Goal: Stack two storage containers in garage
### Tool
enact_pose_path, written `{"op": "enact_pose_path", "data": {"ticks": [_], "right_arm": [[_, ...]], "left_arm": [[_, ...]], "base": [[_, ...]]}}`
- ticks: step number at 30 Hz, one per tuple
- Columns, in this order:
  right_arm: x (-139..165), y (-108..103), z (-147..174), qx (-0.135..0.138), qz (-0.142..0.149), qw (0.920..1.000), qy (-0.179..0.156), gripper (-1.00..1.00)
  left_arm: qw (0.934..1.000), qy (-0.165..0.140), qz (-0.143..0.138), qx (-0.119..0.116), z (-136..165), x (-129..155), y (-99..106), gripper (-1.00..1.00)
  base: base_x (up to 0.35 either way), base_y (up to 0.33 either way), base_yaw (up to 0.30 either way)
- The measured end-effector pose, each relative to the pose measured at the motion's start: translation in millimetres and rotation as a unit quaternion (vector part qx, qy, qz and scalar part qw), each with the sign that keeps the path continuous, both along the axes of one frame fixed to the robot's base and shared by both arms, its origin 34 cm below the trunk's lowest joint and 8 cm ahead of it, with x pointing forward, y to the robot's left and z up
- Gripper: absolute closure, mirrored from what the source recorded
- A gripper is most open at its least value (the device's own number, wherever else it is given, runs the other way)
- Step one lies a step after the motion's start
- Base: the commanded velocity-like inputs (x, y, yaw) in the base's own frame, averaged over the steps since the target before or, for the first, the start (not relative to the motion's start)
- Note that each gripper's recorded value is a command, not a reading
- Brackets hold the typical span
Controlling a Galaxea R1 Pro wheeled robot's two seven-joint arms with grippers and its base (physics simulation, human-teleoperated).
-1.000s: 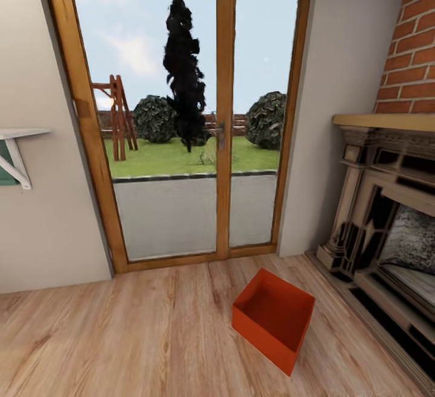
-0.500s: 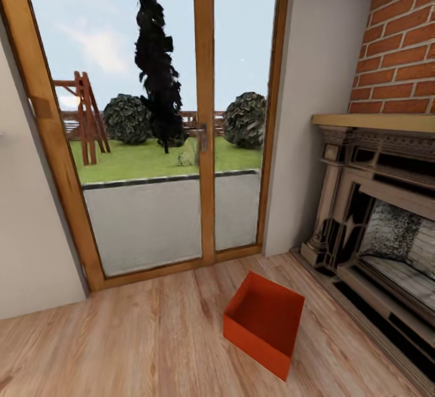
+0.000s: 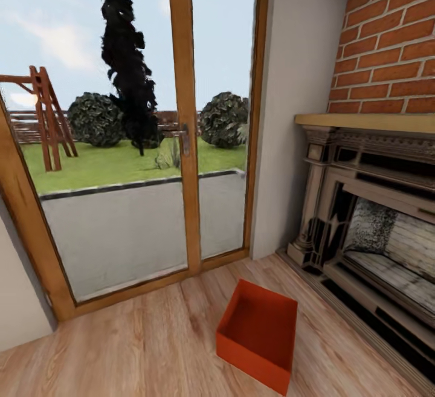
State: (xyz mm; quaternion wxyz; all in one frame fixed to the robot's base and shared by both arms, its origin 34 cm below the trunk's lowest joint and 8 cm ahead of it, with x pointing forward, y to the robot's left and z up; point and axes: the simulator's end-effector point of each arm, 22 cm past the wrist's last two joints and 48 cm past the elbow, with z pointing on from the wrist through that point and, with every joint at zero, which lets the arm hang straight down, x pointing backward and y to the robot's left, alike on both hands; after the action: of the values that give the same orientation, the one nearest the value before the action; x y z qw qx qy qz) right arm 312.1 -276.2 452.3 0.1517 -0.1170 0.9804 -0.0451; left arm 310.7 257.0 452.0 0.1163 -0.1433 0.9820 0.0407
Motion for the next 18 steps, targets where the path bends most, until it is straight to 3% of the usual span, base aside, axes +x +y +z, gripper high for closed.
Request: {"op": "enact_pose_path", "data": {"ticks": [18], "right_arm": [[0.0,-0.1,0.0,0.000,0.000,1.0000,0.000,-1.00]], "left_arm": [[1.0000,0.000,0.001,0.000,0.0,-0.1,1.1,-1.00]], "base": [[0.316,0.024,-0.252]]}}
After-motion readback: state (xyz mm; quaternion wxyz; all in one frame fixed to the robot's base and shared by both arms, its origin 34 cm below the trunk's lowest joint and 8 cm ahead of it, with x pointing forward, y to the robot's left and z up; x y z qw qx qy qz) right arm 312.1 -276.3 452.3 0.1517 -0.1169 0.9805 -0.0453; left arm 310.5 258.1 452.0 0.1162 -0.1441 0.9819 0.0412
